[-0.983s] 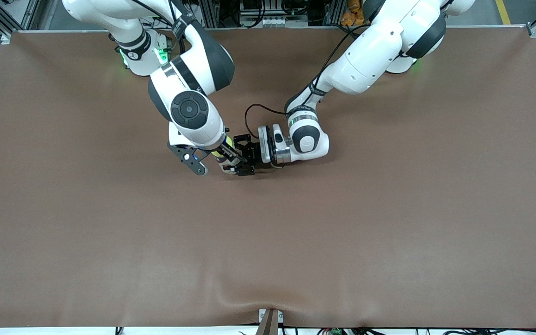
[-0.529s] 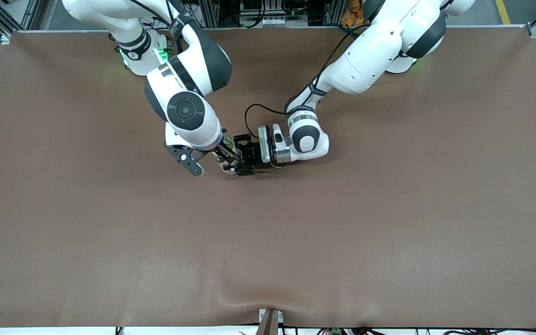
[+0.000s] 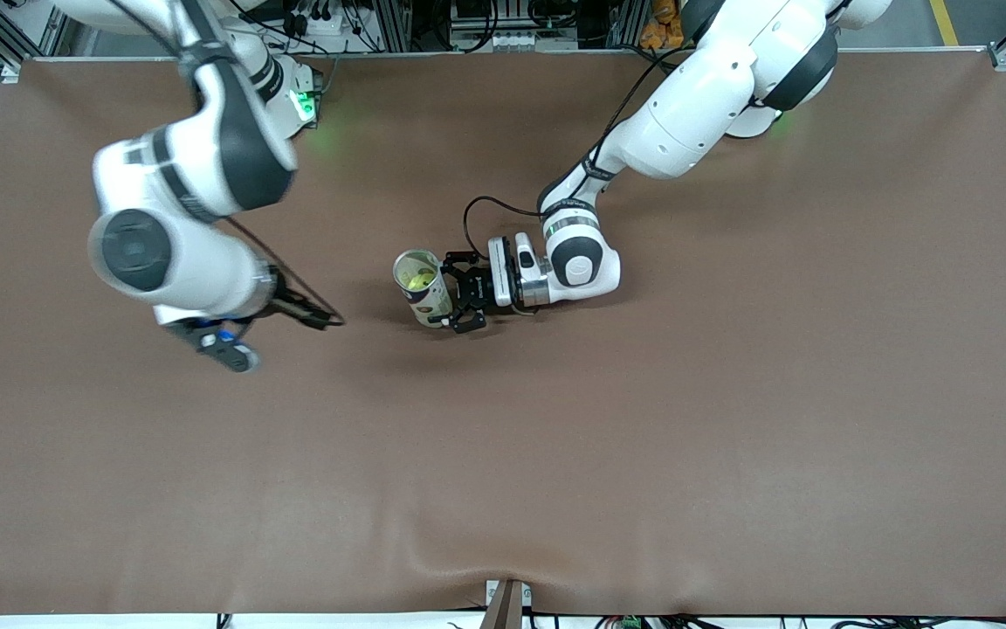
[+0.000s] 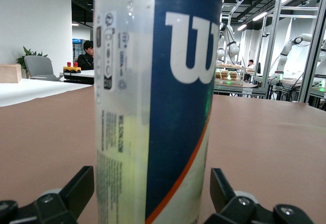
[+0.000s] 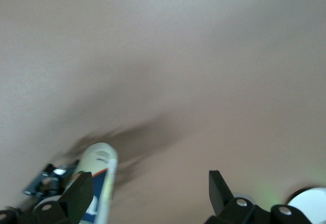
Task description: Insert tennis ball vertically with right arm
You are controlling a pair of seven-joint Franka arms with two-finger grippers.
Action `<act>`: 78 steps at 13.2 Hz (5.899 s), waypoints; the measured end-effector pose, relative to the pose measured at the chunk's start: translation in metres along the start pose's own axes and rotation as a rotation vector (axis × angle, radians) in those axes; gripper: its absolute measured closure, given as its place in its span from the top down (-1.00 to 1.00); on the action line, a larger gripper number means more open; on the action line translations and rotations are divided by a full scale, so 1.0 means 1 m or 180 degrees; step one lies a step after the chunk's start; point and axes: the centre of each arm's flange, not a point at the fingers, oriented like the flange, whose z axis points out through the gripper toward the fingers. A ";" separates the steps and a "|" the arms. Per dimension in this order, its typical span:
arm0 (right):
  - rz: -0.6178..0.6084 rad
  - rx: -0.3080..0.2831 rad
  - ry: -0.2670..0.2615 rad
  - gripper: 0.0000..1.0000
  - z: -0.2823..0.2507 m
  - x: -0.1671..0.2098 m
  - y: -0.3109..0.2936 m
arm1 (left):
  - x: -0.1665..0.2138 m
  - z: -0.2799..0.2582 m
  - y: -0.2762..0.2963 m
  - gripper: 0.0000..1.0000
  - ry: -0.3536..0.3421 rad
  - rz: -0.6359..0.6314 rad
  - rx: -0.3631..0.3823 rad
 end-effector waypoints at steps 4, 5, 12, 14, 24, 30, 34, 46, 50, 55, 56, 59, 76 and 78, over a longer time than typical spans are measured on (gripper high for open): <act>-0.0670 0.0097 -0.0036 1.00 -0.017 0.041 0.073 | -0.003 -0.023 -0.009 1.00 -0.0025 -0.0097 0.0087; -0.0815 0.0133 -0.0030 1.00 -0.024 0.046 0.095 | -0.001 -0.028 -0.006 1.00 -0.0027 -0.0127 0.0089; -0.1346 0.0297 0.0192 1.00 -0.070 0.014 0.173 | 0.013 -0.081 0.001 1.00 -0.0067 -0.0231 -0.0111; -0.1421 0.0349 0.0287 1.00 -0.084 0.009 0.207 | 0.023 -0.104 -0.013 1.00 -0.0074 -0.0196 -0.0220; -0.1348 0.0354 0.0251 1.00 -0.163 -0.031 0.248 | 0.094 -0.257 -0.113 1.00 -0.0894 0.0185 -0.0852; -0.1627 0.0280 0.0365 1.00 -0.176 -0.033 0.252 | 0.126 -0.319 -0.155 1.00 -0.1242 -0.0030 -0.1212; -0.1695 0.0173 0.0406 1.00 -0.177 -0.031 0.251 | 0.171 -0.353 -0.189 1.00 -0.1808 -0.0276 -0.1378; -0.1636 0.0215 0.0701 1.00 -0.185 -0.011 0.251 | 0.393 -0.440 -0.184 1.00 -0.4156 -0.1842 0.0014; -0.1638 0.0205 0.0625 1.00 -0.190 -0.018 0.254 | 0.458 -0.434 -0.151 1.00 -0.4420 -0.2525 0.1171; -0.1430 0.0206 0.0452 1.00 -0.185 -0.016 0.273 | 0.528 -0.454 -0.086 1.00 -0.4544 -0.3364 0.2316; -0.1405 0.0214 0.0482 1.00 -0.186 -0.014 0.277 | 0.543 -0.462 -0.073 1.00 -0.4513 -0.3376 0.2400; -0.1410 0.0229 0.0599 1.00 -0.190 -0.011 0.274 | 0.572 -0.503 -0.055 1.00 -0.4347 -0.3419 0.2706; -0.1205 0.0242 0.0612 1.00 -0.191 -0.016 0.260 | 0.537 -0.508 -0.093 1.00 -0.3853 -0.3768 0.3498; -0.1199 0.0240 0.0598 1.00 -0.190 -0.016 0.260 | 0.533 -0.520 -0.096 1.00 -0.3828 -0.3834 0.3537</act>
